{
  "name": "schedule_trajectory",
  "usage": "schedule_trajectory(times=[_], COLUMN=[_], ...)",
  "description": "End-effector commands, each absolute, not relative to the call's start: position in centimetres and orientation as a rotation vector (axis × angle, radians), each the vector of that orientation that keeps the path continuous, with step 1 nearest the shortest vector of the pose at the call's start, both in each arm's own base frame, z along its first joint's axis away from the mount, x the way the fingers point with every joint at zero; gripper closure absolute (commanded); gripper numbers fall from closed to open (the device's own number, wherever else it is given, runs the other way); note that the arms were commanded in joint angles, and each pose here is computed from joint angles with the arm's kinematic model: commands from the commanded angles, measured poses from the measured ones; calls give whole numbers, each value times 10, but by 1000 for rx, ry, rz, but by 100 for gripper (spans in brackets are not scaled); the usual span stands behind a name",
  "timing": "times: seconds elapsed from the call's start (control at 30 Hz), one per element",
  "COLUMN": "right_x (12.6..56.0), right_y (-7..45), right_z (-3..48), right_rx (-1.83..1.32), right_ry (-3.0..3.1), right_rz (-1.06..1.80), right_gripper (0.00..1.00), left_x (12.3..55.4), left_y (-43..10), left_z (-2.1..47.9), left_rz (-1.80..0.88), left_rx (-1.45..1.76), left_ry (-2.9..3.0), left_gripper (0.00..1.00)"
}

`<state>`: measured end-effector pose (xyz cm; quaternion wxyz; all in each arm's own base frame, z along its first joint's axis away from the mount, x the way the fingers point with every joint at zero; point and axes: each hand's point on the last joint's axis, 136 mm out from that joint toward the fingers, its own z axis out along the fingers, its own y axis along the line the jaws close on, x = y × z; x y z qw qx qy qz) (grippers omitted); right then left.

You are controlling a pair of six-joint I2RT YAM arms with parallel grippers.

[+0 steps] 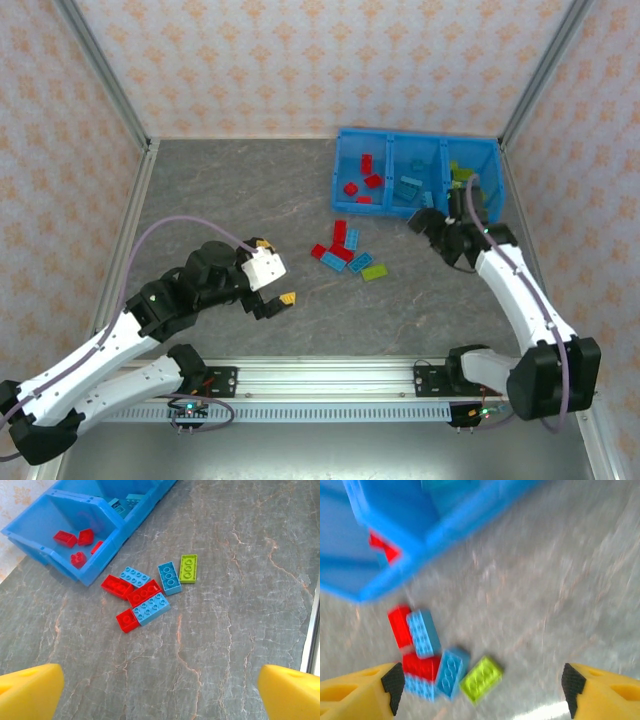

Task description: Sort the legos into containers by color

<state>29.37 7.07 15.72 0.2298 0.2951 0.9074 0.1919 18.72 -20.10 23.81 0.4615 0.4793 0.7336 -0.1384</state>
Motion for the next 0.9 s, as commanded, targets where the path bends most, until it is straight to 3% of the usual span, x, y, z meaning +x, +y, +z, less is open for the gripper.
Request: schedule_trajectory(times=[0.0,0.13,0.33,0.87], right_x=[254,245,261,284], right_y=[95,122,153,149], right_z=[125,102,69,27], right_rx=[864,784,764,861], right_ry=[2636,2765,2867,2878], right_rz=[537,482,478,313], right_gripper=[22,27,24,24], left_x=[189,192,192,193], left_y=[-205,-205,-203,-201], left_z=[234,231,231,231], left_rz=[-363,-364,-354,-340], left_rx=[1191,1190,1183,1175], left_ry=[1803,1824,1830,1826], left_gripper=[0,0,0,0])
